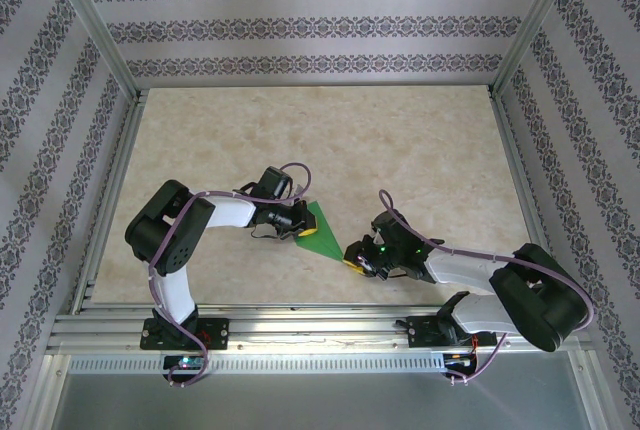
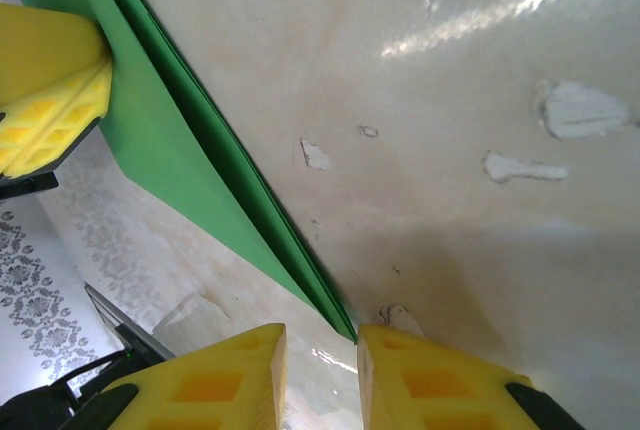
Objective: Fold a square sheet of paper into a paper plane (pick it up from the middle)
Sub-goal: Turn over the paper at the center of the table.
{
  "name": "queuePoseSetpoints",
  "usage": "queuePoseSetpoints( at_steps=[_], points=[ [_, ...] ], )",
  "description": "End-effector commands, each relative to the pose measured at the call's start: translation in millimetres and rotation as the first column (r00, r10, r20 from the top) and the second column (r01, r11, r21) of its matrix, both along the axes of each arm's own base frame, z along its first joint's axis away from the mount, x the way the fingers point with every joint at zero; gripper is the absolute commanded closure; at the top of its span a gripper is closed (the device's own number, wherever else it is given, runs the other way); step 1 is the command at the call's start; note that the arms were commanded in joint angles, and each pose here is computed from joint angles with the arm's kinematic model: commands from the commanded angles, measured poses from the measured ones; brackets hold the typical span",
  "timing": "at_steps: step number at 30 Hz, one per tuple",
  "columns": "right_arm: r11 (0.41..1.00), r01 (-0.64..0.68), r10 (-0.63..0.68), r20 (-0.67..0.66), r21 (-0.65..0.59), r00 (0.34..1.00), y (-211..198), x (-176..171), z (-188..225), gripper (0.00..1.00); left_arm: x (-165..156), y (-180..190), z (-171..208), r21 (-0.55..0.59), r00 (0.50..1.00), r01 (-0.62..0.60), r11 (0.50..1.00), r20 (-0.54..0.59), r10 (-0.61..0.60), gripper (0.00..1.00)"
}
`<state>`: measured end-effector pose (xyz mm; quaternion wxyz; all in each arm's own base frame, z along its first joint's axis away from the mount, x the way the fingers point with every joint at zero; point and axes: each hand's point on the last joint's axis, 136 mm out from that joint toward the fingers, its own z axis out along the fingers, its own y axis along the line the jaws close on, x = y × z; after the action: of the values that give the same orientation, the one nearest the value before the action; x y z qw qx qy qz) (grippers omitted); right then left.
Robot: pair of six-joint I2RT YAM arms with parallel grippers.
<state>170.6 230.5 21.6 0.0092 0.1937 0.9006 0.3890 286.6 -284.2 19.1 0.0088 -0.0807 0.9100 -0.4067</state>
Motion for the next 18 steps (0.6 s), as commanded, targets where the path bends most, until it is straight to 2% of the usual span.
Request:
queuePoseSetpoints(
  at_steps=[1,8,18],
  points=[
    [1.0,-0.016,0.016,-0.006,0.006,1.0,0.5,-0.3,2.5,0.74,-4.6,9.9,-13.5,0.034,0.999,-0.018,0.999,-0.039,0.019,0.94],
    [1.0,-0.023,0.023,-0.029,0.001,0.999,2.2,-0.1,-3.6,0.76,-4.8,10.5,-13.6,0.034,0.999,-0.02,0.999,-0.042,0.021,0.94],
    [0.997,-0.018,0.013,0.062,0.08,0.998,17.5,22.9,23.7,0.77,-2.1,8.2,-9.8,0.024,0.999,-0.021,0.999,-0.038,0.022,0.94]
  ],
)
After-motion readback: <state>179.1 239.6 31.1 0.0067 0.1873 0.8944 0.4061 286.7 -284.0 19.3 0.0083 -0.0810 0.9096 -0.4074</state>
